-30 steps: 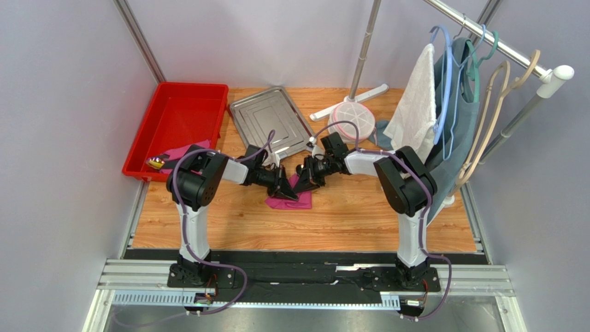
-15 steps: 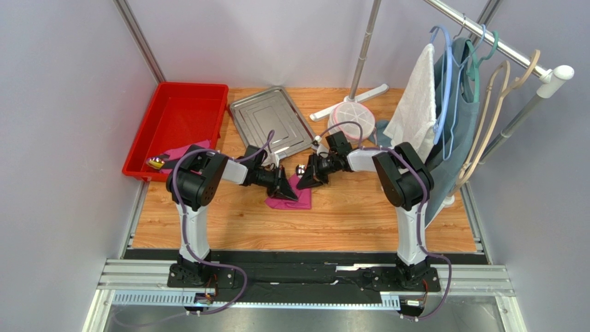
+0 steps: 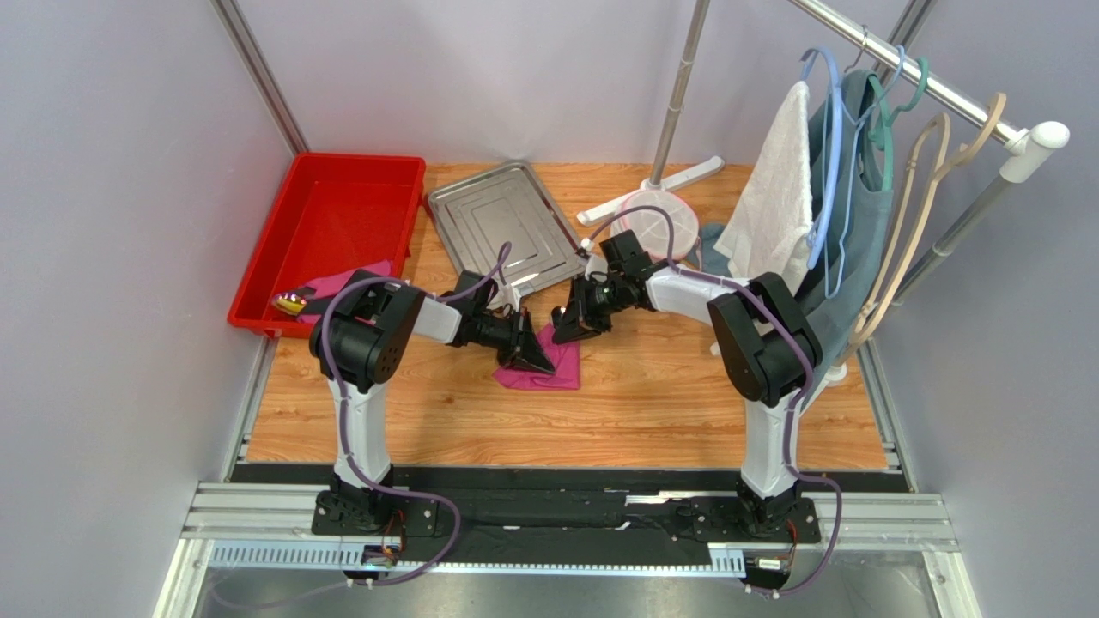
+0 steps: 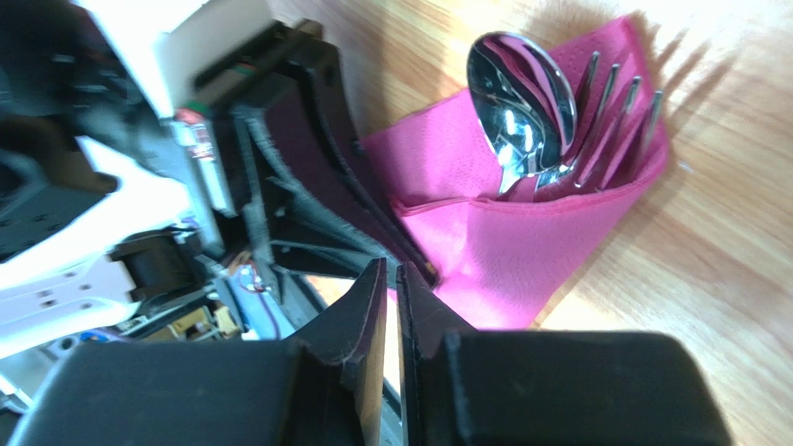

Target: Place the utensils on the paper napkin and roll it up

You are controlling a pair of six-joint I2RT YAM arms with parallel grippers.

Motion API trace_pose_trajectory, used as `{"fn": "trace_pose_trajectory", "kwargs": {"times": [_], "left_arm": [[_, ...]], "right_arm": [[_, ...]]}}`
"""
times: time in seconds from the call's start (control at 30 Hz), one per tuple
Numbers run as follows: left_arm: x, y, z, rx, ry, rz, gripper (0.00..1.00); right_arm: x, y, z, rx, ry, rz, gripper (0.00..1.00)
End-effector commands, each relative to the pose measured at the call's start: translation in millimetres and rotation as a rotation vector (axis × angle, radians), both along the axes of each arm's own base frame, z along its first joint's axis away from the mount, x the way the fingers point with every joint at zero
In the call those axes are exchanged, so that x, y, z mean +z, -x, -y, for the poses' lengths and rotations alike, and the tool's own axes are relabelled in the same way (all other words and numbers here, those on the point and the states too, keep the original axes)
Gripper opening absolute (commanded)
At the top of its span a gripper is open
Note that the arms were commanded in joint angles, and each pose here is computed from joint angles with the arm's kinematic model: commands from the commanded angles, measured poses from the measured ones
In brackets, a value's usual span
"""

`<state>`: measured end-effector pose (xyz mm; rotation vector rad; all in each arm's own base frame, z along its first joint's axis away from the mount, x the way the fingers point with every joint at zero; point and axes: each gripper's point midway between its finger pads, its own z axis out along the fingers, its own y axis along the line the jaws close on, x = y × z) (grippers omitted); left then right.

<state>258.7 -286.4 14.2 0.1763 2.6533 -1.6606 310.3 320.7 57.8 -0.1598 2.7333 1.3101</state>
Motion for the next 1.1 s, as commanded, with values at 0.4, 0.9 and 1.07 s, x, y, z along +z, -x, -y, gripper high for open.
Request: {"fn": "trace_pose_trajectory", "kwargs": {"times": [0.4,0.9,1.07], "left_arm": [[4,-3,-10,0.027,-0.07,0.084,0.19],[30,4,-108,0.182,-0.285,0.068,0.72],[5,13,-106,0.19,-0.314,-0.024,0.72]], "right_arm": [[-67,-4,16,0.026,0.247,0.024,0.04],[-79,3,18,0.082,0.307,0.093,0.01],[-78,3,17,0.086,0.314,0.1,0.0]]}}
